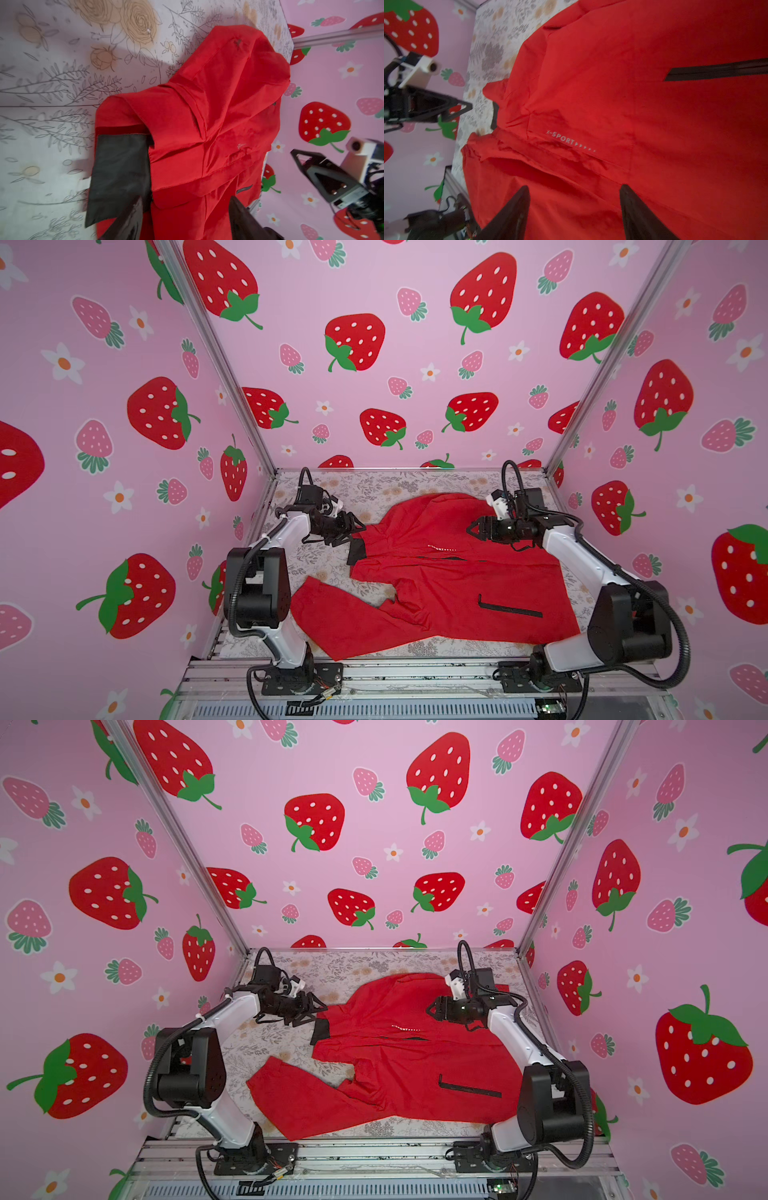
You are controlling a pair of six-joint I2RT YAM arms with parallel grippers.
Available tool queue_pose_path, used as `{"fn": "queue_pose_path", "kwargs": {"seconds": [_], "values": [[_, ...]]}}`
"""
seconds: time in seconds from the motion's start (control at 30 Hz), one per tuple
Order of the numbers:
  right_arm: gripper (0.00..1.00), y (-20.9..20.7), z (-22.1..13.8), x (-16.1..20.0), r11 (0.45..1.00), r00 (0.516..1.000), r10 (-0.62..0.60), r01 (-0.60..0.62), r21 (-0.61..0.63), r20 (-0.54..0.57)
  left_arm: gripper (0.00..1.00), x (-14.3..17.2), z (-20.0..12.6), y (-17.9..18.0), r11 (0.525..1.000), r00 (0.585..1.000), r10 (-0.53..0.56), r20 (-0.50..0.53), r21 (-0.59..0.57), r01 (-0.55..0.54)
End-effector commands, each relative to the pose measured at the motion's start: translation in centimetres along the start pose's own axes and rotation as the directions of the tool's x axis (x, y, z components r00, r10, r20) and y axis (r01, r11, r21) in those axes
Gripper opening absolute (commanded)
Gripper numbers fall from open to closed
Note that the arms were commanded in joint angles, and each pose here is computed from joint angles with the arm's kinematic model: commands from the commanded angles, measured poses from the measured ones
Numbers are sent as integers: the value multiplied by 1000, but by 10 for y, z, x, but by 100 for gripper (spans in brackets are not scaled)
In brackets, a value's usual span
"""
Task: Unzip the jacket
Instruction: Flatten out the jacket at the center of the board.
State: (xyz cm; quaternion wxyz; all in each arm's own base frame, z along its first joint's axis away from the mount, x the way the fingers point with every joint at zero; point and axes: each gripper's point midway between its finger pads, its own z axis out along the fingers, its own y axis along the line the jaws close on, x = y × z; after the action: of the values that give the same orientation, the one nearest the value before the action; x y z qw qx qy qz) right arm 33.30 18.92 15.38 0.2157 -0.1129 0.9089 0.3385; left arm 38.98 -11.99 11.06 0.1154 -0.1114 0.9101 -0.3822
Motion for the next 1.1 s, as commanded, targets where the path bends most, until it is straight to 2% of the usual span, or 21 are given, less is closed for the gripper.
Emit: {"fn": "queue_pose_path", "kwargs": {"seconds": [0.0, 0.17, 0.27, 0.4, 0.47, 0.57, 0.67, 0.7, 0.87, 0.97, 1.03, 1.07], "values": [[68, 34, 14, -1, 992, 999, -34, 30, -122, -35, 59, -15, 7, -16, 995, 1000, -17, 22, 103, 15], [67, 45, 27, 4, 992, 996, -57, 49, -115, -68, 47, -23, 23, 8, 999, 999, -52, 14, 5, 52], [68, 46, 30, 4, 992, 997, -50, 42, -123, -64, 46, -27, 31, 23, 997, 998, -58, -3, -55, 58], [67, 44, 34, 4, 992, 995, -53, 43, -116, -80, 41, -34, 44, 11, 996, 998, -62, -13, 56, 63], [67, 41, 36, 6, 993, 995, -52, 42, -108, -87, 33, -42, 49, 3, 992, 998, -62, -20, 107, 64], [67, 41, 43, 13, 992, 993, -71, 60, -110, -100, 16, -60, 53, -12, 980, 998, -59, -19, 190, 62], [66, 35, 60, 29, 989, 976, -139, 128, -74, -169, 8, -82, 53, -25, 963, 998, -57, -6, 264, 57], [65, 30, 67, 37, 988, 965, -157, 151, -41, -210, 2, -89, 54, -28, 957, 998, -59, -6, 285, 58], [63, 13, 105, 76, 962, 908, -236, 268, 46, -347, 0, -112, 63, -30, 942, 997, -79, -23, 326, 82], [62, 2, 121, 98, 947, 872, -240, 307, 94, -426, 3, -123, 68, -21, 930, 993, -115, -36, 347, 120], [60, -5, 129, 108, 942, 867, -221, 308, 131, -447, 5, -132, 69, -12, 928, 990, -136, -29, 347, 138], [60, -10, 131, 113, 939, 866, -206, 306, 156, -456, 10, -135, 69, -4, 931, 988, -153, -26, 330, 153]]}}
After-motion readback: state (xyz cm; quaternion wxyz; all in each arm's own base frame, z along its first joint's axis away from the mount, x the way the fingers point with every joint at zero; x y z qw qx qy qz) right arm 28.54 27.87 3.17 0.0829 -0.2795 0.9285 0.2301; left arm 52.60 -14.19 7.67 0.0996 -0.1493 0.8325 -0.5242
